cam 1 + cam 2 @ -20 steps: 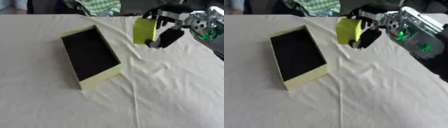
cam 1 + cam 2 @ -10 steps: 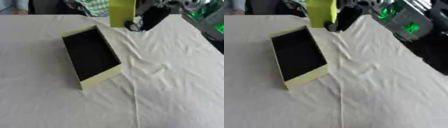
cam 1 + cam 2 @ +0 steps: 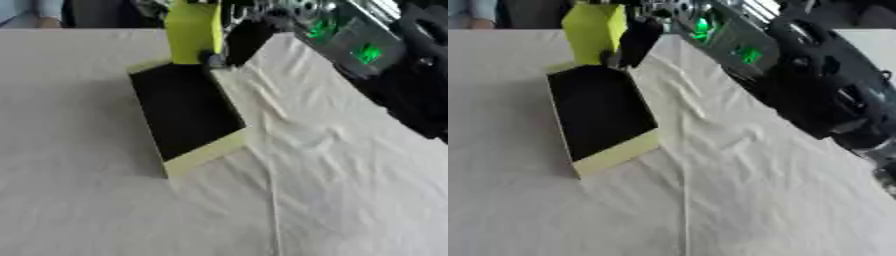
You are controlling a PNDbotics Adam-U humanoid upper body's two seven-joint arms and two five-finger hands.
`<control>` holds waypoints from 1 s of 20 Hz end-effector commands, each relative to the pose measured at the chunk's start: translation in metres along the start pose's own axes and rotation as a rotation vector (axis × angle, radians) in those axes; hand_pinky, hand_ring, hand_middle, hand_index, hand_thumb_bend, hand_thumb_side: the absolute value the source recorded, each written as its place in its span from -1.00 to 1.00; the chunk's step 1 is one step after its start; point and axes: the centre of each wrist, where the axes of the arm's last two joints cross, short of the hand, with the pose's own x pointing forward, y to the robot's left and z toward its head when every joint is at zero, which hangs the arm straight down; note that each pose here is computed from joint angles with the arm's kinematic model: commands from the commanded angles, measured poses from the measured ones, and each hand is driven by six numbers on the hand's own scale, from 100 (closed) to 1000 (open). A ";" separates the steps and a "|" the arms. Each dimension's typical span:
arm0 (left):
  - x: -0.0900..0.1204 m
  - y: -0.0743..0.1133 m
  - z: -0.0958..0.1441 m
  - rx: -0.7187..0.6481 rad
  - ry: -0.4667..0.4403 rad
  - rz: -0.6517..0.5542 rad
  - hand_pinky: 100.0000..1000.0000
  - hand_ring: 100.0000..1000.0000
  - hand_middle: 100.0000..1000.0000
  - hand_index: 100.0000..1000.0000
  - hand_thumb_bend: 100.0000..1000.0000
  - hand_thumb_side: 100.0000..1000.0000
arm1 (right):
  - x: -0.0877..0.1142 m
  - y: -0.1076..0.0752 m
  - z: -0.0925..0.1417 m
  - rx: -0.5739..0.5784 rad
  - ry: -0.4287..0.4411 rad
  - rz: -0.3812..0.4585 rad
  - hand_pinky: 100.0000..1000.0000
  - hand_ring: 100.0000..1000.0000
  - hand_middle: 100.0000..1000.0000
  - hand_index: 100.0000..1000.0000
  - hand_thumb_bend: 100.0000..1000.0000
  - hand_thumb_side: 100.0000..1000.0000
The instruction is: Pick up objects on the table and place them in the box.
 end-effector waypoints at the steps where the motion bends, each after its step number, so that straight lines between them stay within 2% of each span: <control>1: 0.006 -0.003 -0.005 -0.012 -0.032 0.015 0.23 0.00 0.00 0.37 -1.00 0.56 | 0.005 -0.002 -0.011 0.006 0.017 0.002 0.38 0.26 -0.30 0.45 -1.00 -0.70; 7: 0.006 -0.004 -0.006 -0.011 -0.031 0.023 0.23 0.00 0.00 0.37 -1.00 0.57 | -0.002 0.024 -0.036 0.067 0.040 0.000 0.38 0.28 -0.27 0.47 -1.00 -0.62; 15: 0.006 -0.004 -0.005 -0.009 -0.027 0.027 0.23 0.00 0.00 0.37 -1.00 0.57 | -0.011 0.045 -0.048 0.120 0.055 0.009 0.38 0.33 -0.21 0.51 -1.00 -0.58; 18: 0.006 -0.004 -0.005 -0.010 -0.026 0.028 0.23 0.00 0.00 0.37 -1.00 0.57 | -0.011 0.050 -0.050 0.138 0.054 0.015 0.39 0.38 -0.13 0.56 -1.00 -0.55; 20: 0.006 -0.004 -0.004 -0.010 -0.024 0.027 0.23 0.00 0.00 0.37 -1.00 0.57 | -0.012 0.053 -0.051 0.151 0.053 0.020 0.43 0.48 0.04 0.70 -1.00 -0.41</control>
